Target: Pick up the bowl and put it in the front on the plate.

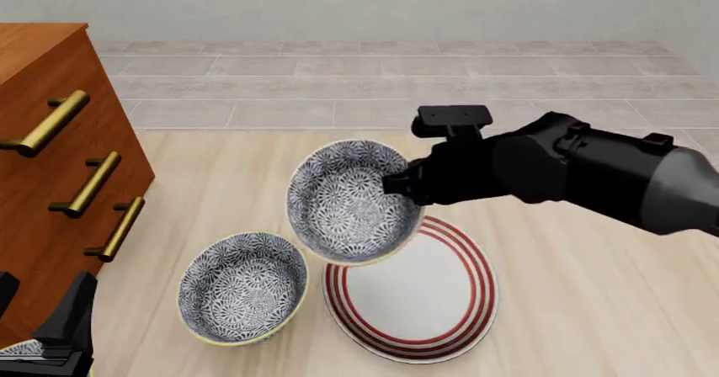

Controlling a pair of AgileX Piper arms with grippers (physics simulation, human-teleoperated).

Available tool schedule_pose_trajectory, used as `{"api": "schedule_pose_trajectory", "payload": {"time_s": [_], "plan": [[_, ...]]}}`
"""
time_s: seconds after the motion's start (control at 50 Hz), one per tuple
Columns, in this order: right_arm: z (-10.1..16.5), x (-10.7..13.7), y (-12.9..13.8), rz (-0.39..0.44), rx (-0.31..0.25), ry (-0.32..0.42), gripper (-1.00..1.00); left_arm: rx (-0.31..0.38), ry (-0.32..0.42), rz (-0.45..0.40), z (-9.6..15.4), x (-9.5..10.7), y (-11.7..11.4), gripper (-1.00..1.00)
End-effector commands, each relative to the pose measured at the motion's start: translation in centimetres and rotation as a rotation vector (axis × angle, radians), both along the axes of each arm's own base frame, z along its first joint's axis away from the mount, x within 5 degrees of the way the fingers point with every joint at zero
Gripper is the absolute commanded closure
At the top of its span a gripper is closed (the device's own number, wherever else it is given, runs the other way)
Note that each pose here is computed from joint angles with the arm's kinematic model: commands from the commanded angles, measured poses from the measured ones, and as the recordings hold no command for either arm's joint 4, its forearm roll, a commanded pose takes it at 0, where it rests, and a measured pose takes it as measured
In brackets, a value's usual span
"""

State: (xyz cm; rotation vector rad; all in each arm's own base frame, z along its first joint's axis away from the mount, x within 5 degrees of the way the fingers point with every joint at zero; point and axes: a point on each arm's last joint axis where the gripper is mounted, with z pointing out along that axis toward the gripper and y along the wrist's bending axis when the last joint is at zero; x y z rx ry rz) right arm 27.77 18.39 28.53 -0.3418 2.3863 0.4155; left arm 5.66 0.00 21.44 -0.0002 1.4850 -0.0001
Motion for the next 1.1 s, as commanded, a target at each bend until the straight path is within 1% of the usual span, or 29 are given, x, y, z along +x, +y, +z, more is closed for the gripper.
{"api": "schedule_pose_trajectory", "payload": {"time_s": [0.02, 0.08, 0.22, 0.36, 0.42, 0.44, 0.48, 0.68, 0.78, 0.88, 0.92, 0.94, 1.0, 1.1], "plan": [[0.0, -1.8, -0.2, 0.007, 0.005, 0.029, 1.00, 0.000, 0.000, 0.000, 0.0, 0.0, 0.0, -1.00], [-0.3, -3.0, -0.2, 0.016, 0.013, 0.045, 1.00, 0.000, 0.000, 0.000, 0.0, 0.0, 0.0, -1.00], [-0.8, -4.2, -1.0, 0.003, 0.015, 0.060, 1.00, 0.000, 0.000, 0.000, 0.0, 0.0, 0.0, -1.00], [-1.0, -4.3, -1.8, -0.017, 0.016, 0.062, 1.00, 0.000, 0.000, 0.000, 0.0, 0.0, 0.0, -1.00], [-1.5, -4.7, -2.4, -0.027, 0.014, 0.066, 1.00, 0.000, 0.000, 0.000, 0.0, 0.0, 0.0, -1.00], [-1.6, -4.5, -2.7, -0.039, 0.015, 0.066, 1.00, 0.000, 0.000, 0.000, 0.0, 0.0, 0.0, -1.00], [-1.8, -5.2, -2.8, -0.037, 0.021, 0.069, 1.00, 0.000, 0.000, 0.000, 0.0, 0.0, 0.0, -1.00], [-2.8, -6.0, -4.2, -0.075, 0.036, 0.070, 1.00, 0.000, 0.000, 0.000, 0.0, 0.0, 0.0, -1.00], [-3.8, -6.4, -4.9, -0.089, 0.029, 0.076, 1.00, 0.000, 0.000, 0.000, 0.0, 0.0, 0.0, -1.00], [-4.6, -6.9, -5.3, -0.101, 0.037, 0.081, 1.00, 0.000, 0.000, 0.000, 0.0, 0.0, 0.0, -1.00], [-5.0, -6.7, -5.4, -0.103, 0.029, 0.080, 1.00, 0.000, 0.000, 0.000, 0.0, 0.0, 0.0, -1.00], [-4.9, -6.9, -5.6, -0.109, 0.039, 0.077, 1.00, 0.000, 0.000, 0.000, 0.0, 0.0, 0.0, -1.00], [-5.4, -7.4, -5.9, -0.110, 0.038, 0.079, 1.00, 0.000, 0.000, 0.000, 0.0, 0.0, 0.0, -1.00], [-6.4, -7.5, -6.1, -0.119, 0.038, 0.086, 1.00, 0.000, 0.000, 0.000, 0.0, 0.0, 0.0, -1.00]]}}
